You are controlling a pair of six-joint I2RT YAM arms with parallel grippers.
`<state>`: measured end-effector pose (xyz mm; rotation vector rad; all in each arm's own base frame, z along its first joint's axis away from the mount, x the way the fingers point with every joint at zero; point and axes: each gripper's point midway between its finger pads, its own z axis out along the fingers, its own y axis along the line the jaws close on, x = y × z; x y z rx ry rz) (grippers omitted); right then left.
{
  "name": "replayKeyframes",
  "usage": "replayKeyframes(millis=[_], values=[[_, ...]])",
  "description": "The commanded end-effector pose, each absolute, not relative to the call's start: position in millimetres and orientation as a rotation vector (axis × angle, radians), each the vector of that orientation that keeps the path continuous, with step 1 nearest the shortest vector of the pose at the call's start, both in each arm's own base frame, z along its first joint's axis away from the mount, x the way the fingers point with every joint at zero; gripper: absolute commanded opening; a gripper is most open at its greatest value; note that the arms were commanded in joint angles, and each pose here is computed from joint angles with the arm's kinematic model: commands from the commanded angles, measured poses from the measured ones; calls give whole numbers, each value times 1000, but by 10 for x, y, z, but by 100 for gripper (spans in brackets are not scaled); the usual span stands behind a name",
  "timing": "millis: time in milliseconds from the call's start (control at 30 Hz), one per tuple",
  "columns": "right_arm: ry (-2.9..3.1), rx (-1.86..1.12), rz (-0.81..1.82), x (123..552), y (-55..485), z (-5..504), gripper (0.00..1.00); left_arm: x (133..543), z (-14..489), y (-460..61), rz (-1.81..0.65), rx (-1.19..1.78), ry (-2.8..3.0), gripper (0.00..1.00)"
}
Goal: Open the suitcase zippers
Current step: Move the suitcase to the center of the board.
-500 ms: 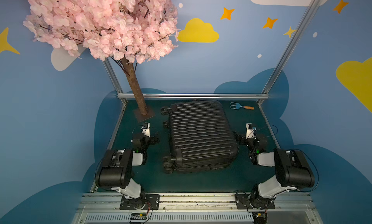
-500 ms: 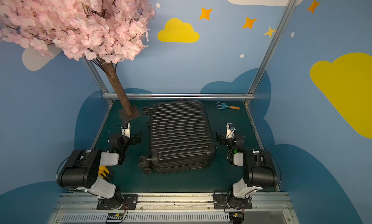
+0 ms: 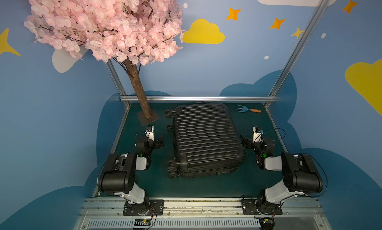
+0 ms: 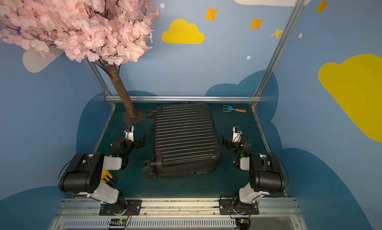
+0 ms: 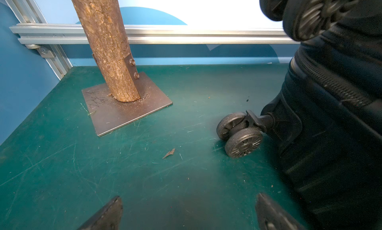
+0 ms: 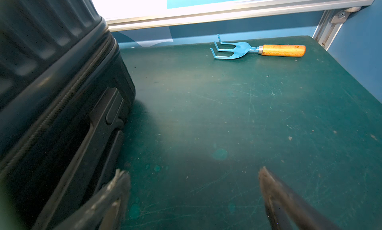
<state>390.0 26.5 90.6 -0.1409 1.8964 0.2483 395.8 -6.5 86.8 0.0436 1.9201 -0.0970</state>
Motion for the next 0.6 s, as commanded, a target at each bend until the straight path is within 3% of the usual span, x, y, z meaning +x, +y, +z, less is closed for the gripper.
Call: replayKeyframes(millis=[0, 167, 367, 567], values=[[1879, -143, 260, 3924, 274, 962, 98, 3948, 856, -58, -104, 40, 1922, 100], [1855, -157, 275, 3890, 309, 994, 98, 3847, 1043, -61, -55, 41, 1854, 100], [1843, -116, 156, 3741, 359, 1808, 98, 3740, 1776, -246, -74, 74, 1796, 100], [1744, -70, 136, 3319, 457, 2596, 98, 3365, 2417, -531, -135, 64, 1742, 100]])
